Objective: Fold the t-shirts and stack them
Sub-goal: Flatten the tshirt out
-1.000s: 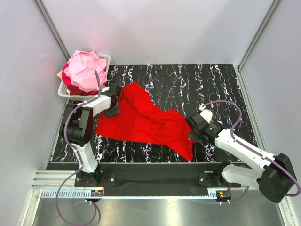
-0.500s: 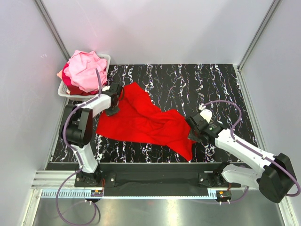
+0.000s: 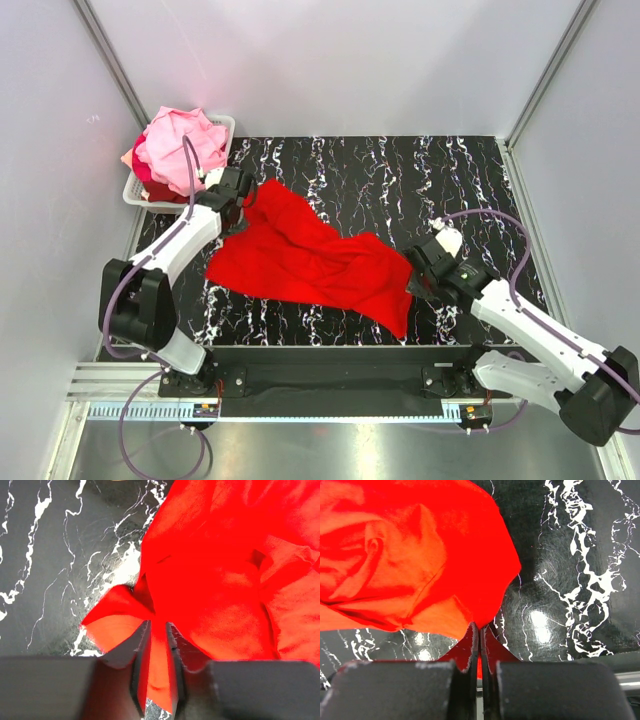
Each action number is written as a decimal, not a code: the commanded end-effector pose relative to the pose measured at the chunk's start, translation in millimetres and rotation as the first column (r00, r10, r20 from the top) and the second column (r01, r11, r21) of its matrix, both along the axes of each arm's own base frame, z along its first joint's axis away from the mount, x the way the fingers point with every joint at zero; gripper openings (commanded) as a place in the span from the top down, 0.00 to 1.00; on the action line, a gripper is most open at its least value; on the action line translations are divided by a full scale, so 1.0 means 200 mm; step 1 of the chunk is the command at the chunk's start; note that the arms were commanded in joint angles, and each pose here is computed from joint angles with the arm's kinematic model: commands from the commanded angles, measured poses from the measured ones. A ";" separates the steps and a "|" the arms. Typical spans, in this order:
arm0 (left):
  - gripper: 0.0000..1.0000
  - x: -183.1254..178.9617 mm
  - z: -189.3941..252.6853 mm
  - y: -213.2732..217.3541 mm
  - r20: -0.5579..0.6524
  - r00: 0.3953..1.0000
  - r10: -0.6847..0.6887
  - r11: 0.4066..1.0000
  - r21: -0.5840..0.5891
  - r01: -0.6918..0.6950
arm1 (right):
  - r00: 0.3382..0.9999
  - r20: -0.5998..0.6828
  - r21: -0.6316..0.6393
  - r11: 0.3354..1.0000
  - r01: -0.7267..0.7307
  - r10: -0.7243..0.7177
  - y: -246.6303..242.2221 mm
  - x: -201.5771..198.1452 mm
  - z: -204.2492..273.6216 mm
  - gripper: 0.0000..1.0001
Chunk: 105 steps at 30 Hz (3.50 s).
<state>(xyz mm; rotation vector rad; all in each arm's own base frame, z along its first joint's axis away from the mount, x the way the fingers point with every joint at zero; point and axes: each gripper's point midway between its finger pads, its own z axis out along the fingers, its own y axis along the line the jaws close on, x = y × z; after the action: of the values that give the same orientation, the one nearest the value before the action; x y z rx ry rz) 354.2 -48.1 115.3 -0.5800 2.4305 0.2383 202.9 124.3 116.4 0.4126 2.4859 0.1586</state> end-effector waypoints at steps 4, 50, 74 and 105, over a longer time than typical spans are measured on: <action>0.75 -0.10 -0.10 0.02 -0.033 0.999 -0.007 1.000 0.005 0.007 | 0.998 0.042 0.035 0.998 0.048 -0.049 -0.03 0.00 0.11 1.00; 0.69 0.03 -0.19 0.03 -0.050 0.999 0.019 0.995 0.096 -0.014 | 1.000 0.014 0.008 1.000 0.021 -0.021 -0.02 0.00 -0.01 1.00; 1.00 -0.15 0.08 0.08 0.037 0.998 0.042 0.994 0.095 -0.045 | 0.999 0.045 0.052 0.999 0.015 -0.018 0.00 0.00 0.12 1.00; 1.00 -1.10 2.26 -0.03 0.956 0.164 -0.242 0.829 0.117 0.547 | 0.249 0.956 0.209 0.958 -0.194 -0.159 -0.73 -0.57 2.38 1.00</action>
<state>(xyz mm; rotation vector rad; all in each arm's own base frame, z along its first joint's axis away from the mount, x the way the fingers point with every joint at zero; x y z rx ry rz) 145.4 -46.1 521.9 -0.1296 1.3951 -0.5264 100.1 -13.1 534.7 0.3310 1.3442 0.6250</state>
